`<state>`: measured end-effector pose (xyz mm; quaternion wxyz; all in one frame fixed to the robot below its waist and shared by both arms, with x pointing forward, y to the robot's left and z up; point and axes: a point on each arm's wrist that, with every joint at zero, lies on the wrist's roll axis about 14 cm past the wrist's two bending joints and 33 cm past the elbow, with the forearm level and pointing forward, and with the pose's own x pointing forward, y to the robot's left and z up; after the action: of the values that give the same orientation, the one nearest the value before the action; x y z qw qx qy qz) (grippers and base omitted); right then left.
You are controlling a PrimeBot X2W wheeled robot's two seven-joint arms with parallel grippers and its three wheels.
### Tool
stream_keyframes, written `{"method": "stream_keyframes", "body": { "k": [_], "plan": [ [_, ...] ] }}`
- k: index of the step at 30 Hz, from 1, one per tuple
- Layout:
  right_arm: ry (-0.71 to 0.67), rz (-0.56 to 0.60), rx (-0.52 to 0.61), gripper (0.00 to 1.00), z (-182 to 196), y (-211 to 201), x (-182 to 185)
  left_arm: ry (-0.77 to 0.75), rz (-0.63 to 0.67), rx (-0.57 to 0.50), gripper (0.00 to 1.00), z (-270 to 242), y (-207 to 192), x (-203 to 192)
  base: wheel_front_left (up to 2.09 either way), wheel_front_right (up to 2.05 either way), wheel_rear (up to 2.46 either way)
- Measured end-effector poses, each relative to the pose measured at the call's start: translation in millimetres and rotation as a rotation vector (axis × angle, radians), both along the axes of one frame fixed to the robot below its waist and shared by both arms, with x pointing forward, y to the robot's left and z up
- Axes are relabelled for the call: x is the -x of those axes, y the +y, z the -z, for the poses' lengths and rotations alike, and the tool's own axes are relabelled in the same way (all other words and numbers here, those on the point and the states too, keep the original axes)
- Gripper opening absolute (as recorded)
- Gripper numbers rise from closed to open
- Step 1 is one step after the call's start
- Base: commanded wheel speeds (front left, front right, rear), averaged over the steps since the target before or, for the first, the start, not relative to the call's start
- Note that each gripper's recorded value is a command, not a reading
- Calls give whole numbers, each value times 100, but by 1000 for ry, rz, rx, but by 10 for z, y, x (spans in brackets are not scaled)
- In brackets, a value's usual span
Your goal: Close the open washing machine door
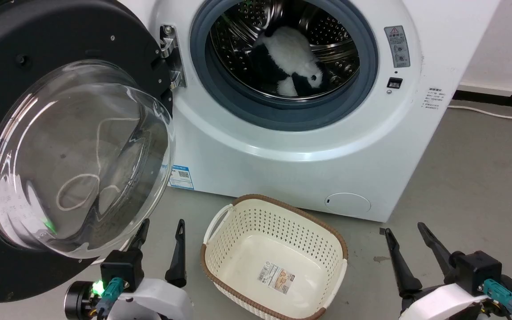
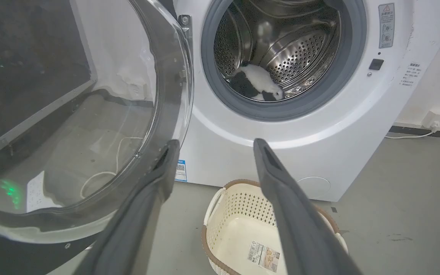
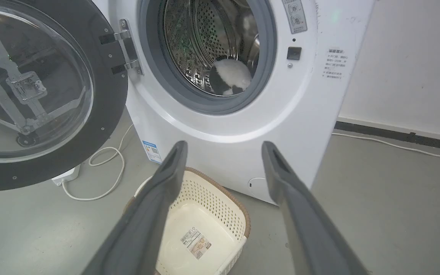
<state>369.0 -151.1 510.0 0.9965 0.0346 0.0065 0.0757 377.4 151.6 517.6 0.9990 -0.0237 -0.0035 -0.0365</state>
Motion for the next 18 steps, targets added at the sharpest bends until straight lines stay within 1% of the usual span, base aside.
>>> {"method": "stream_keyframes", "body": {
  "k": [1, 2, 3, 8, 10, 14, 18],
  "plan": [
    [0, 0, -3, 100, 2, 2, 1, -2, -2, 3, 95, 0, 0, 0, 0, 0, 0],
    [-3, 0, -8, 100, 1, 3, 2, -3, -1, 8, 27, 0, -5, 1, 0, 0, 0],
    [-3, -1, -10, 100, 3, 7, 3, -3, -1, 12, 0, 2, -8, 2, 0, 0, 0],
    [-5, -3, -28, 100, 8, 18, 4, -15, 5, 29, 0, -26, -28, 4, 0, 0, 0],
    [-7, -5, -34, 100, 10, 27, 4, -54, 1, 33, 0, -144, -13, -2, 0, 0, 0],
    [-7, -15, -49, 100, 21, 64, -8, -224, -18, 45, 0, -677, 78, -11, 0, 0, 0],
    [-5, -36, -58, 100, 37, 138, -27, -414, -81, 46, 0, -1268, 288, 95, 0, 0, 0]
  ]
}}
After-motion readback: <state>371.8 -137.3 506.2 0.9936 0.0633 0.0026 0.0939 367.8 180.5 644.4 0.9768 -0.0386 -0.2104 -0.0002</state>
